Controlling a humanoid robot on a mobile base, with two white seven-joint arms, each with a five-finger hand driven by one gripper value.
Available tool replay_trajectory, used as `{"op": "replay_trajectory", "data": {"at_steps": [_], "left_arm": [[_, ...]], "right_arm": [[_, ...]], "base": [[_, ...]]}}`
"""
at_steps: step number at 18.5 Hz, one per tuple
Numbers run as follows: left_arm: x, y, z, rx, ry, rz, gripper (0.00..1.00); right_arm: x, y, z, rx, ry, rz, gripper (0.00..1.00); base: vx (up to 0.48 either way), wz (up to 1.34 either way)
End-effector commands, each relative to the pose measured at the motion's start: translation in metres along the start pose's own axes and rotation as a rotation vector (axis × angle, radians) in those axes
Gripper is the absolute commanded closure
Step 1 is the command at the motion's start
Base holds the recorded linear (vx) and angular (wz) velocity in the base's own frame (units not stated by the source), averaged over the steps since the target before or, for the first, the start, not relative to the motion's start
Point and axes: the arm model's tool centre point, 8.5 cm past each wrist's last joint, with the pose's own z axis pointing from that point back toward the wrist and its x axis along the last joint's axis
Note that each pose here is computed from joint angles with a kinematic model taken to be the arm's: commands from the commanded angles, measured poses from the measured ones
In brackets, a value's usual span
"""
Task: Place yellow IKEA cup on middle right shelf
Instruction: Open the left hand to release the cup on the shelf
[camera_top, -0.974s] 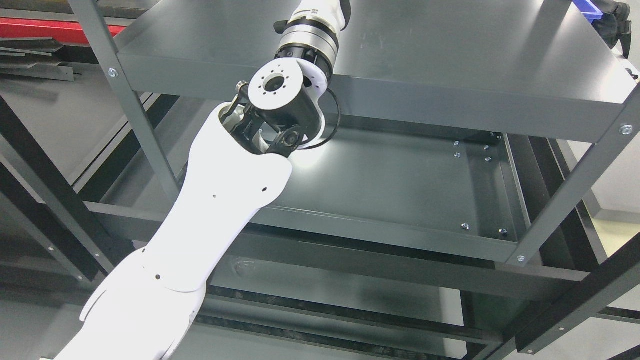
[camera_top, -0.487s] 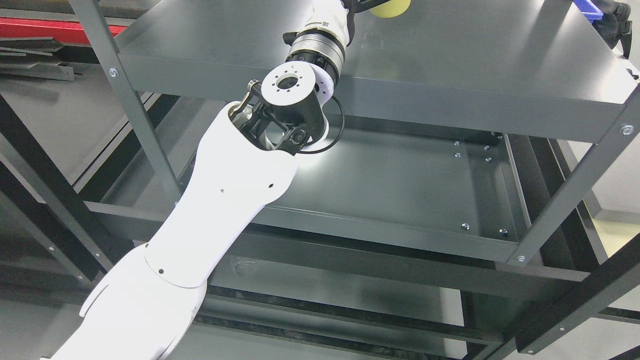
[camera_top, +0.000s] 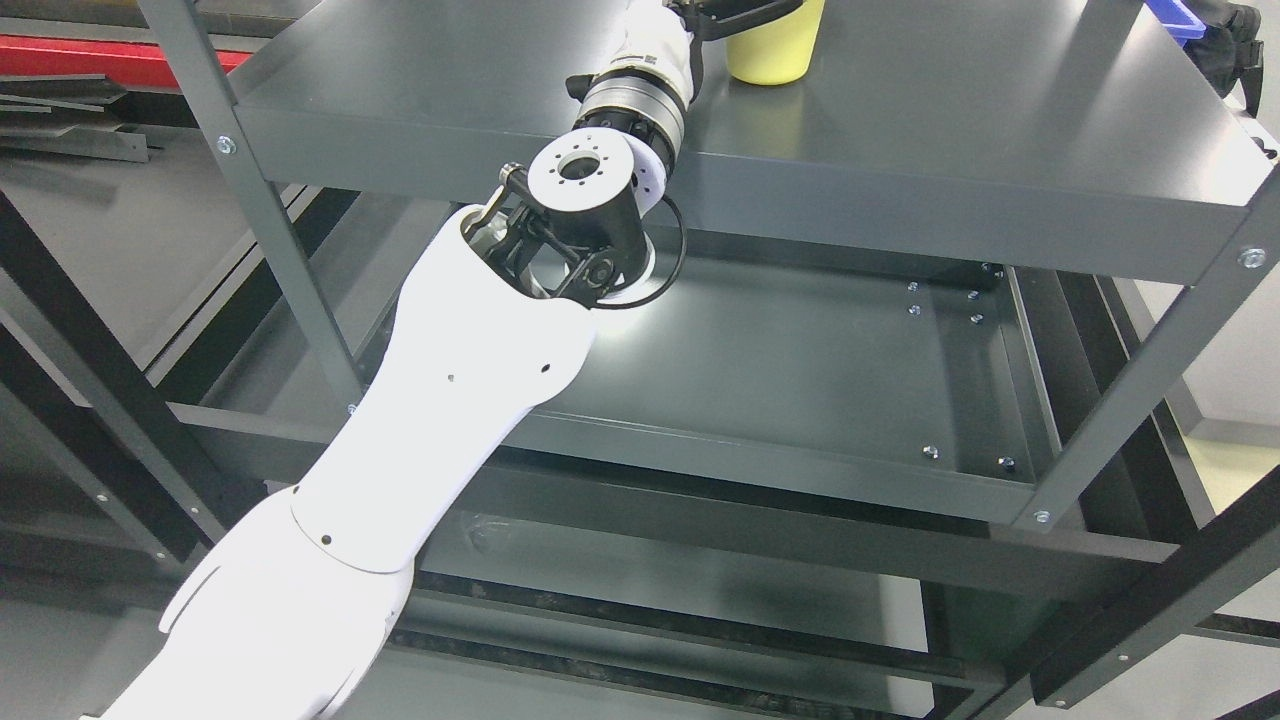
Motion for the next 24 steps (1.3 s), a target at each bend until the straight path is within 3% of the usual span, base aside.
{"op": "replay_trajectory", "data": {"at_steps": [1,24], "left_arm": [[0.0,0.021,-0.006,0.06,-0.014,-0.032,0.01],[0.013,-0.005,0.017,-0.031,-0.085,-0.011,0.01]], "right_arm": [[-0.009,-0.01,-0.001,-0.013,0.015,-0.003,0.01],[-0.009,-0.01,-0.001,-0.013,0.015,-0.003,0.01]], "base": [[0.0,0.0],[0.0,0.0]]}}
